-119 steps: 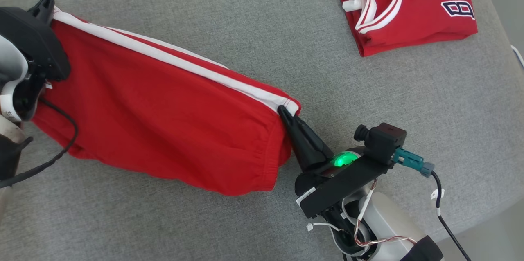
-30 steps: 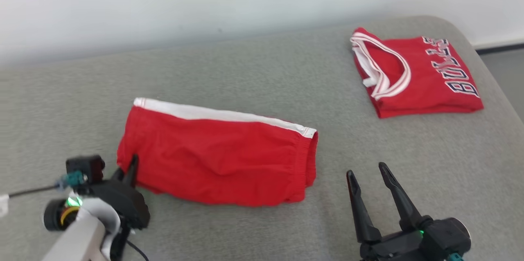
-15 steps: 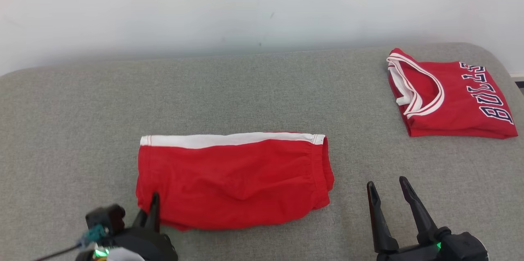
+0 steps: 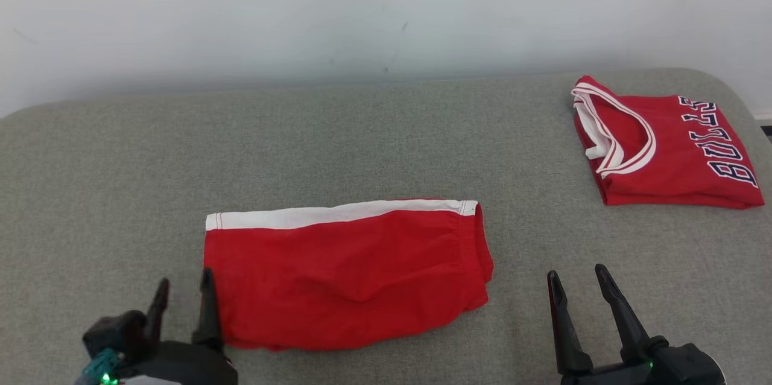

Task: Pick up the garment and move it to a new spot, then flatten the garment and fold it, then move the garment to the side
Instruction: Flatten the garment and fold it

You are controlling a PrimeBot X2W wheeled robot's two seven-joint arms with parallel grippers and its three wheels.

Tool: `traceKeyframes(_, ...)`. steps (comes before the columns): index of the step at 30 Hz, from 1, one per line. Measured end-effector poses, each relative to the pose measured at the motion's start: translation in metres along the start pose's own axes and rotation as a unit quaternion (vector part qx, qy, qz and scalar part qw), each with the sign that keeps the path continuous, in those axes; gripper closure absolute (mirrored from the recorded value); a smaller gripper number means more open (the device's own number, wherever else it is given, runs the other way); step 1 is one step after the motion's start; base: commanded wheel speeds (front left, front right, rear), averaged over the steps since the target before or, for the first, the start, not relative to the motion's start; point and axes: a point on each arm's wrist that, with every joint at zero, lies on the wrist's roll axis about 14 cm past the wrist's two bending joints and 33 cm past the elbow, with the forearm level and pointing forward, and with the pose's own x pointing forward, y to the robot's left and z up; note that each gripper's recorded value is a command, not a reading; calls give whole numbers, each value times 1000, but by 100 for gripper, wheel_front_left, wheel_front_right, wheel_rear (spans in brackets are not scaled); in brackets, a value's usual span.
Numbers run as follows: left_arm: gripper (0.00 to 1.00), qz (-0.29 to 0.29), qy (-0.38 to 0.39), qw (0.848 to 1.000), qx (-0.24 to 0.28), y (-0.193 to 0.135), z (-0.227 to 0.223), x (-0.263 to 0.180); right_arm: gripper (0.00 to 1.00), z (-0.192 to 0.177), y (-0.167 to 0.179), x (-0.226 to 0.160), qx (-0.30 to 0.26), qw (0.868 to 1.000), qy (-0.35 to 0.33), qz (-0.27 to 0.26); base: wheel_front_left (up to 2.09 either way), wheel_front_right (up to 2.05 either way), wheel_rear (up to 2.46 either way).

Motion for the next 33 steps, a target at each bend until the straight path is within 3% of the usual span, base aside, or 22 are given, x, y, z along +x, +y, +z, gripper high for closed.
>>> traceKeyframes(10, 0, 0, -83, 989, 122, 15, 41, -21, 0, 0, 0, 4, -6, 1000, -1, 3, 0, 0, 0)
traceKeyframes(13, 0, -7, -91, 987, 135, 12, 43, -27, 0, -1, -2, 7, -10, 1000, 0, 0, 0, 0, 0)
traceKeyframes(33, 0, 25, -79, 987, 135, 28, 22, -61, 0, -20, -6, -3, 4, 999, 32, -8, 0, 0, 0)
